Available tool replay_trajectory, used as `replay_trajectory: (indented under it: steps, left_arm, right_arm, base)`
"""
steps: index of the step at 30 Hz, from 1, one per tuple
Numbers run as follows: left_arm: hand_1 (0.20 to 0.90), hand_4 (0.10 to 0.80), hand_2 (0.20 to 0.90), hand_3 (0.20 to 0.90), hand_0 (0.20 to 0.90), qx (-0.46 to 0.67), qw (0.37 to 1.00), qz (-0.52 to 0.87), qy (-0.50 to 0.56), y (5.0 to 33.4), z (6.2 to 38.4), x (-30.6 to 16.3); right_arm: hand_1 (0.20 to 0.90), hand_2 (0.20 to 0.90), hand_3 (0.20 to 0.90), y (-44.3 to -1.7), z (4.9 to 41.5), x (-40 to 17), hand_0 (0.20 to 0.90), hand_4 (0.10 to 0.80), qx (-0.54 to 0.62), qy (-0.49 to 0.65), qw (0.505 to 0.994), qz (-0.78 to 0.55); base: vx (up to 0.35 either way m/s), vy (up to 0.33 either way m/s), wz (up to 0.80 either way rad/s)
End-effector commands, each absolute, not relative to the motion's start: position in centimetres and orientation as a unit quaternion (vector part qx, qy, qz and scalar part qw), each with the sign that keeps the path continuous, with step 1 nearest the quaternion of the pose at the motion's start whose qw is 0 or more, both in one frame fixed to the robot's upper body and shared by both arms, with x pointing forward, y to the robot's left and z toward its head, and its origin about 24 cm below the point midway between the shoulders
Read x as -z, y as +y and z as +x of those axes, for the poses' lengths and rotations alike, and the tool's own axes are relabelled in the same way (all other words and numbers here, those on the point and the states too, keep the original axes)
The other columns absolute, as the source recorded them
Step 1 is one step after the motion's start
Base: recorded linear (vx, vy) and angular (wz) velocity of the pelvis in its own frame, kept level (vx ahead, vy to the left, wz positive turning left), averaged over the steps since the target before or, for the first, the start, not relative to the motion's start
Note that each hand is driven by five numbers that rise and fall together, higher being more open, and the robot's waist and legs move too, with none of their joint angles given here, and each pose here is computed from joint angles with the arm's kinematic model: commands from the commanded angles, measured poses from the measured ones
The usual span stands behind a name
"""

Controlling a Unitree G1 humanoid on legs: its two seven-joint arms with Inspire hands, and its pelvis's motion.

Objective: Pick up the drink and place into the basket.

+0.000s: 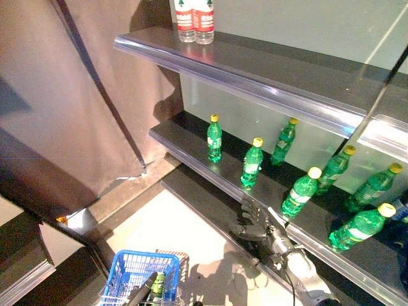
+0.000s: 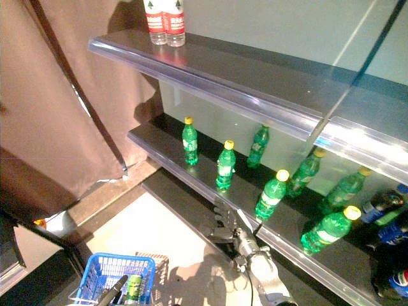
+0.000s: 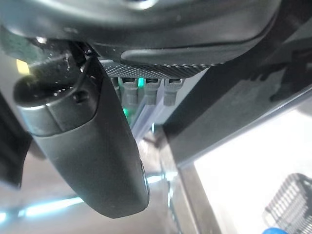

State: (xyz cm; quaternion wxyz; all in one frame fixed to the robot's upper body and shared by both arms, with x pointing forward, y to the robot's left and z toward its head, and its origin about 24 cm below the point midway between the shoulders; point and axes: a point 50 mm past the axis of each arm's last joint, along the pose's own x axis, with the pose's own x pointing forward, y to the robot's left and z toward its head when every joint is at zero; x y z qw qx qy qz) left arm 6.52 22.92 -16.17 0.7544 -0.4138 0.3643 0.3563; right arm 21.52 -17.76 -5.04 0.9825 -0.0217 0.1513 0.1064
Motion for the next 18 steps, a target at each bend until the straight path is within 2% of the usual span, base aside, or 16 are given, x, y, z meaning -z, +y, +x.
replay_trajectory:
  steps: [1,18]
  left_arm:
    - [0.3,0.1,0.3,0.2,0.3,-0.283,0.8,-0.405,0.34,22.6,9.2,15.4]
    - [0.3,0.1,0.3,0.2,0.3,-0.261,0.813,-0.399,0.334,22.5,10.4,15.1]
  right_arm:
    - [0.9,0.9,0.9,-17.3,24.0,0.0,0.9,0.8,-0.113,0.01,0.993,0.014]
    - [0.9,0.9,0.9,-18.6,23.4,-0.5,0.9,0.8,-0.061,-0.011,0.998,0.028]
  base:
    - [-0.024,-0.005,-0.28]
    - [-0.006,-0.005,-0.23]
